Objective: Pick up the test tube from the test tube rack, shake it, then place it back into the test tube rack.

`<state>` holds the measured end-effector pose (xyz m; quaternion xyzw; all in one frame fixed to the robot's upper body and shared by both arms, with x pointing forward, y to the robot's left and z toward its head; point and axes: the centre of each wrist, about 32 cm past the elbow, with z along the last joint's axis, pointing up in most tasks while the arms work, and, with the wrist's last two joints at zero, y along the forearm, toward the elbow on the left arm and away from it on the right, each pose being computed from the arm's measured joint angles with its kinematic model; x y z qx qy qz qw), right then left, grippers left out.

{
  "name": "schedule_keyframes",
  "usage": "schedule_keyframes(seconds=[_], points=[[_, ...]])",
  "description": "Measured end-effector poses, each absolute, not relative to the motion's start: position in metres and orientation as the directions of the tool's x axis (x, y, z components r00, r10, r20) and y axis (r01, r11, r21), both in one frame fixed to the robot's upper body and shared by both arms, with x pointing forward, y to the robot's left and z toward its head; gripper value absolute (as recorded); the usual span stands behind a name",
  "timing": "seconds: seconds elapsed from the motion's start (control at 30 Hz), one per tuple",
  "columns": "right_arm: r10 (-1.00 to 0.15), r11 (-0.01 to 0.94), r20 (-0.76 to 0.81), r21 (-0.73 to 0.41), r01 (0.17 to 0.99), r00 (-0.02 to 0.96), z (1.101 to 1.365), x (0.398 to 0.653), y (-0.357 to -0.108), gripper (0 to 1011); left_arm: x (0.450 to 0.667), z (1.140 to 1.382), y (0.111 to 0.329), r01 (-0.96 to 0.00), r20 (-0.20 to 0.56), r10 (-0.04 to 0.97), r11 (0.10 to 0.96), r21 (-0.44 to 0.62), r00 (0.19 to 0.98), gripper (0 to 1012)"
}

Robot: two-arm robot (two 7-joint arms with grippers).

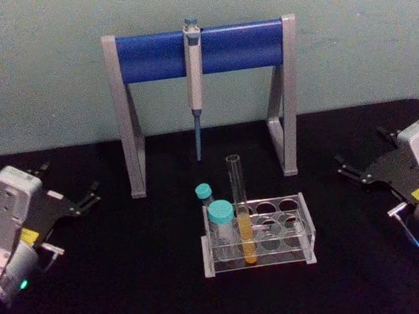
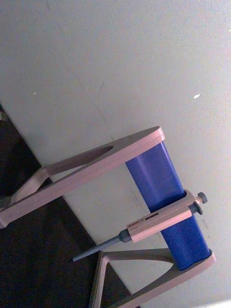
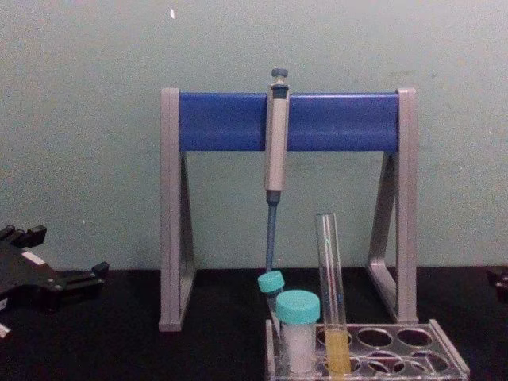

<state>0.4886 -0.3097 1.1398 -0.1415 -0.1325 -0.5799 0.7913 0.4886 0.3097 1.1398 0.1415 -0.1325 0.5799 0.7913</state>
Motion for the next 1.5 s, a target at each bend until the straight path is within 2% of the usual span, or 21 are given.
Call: schedule_keyframes(seconds=[1.5], points=[[-0.88,0.287,0.374,-0.07,0.955,0.292,1.1398,0.4886,-0.3096,1000,0.4886,1.1398,0.3097,-0.955,0.374,0.88,0.287,0.07,0.292,1001]])
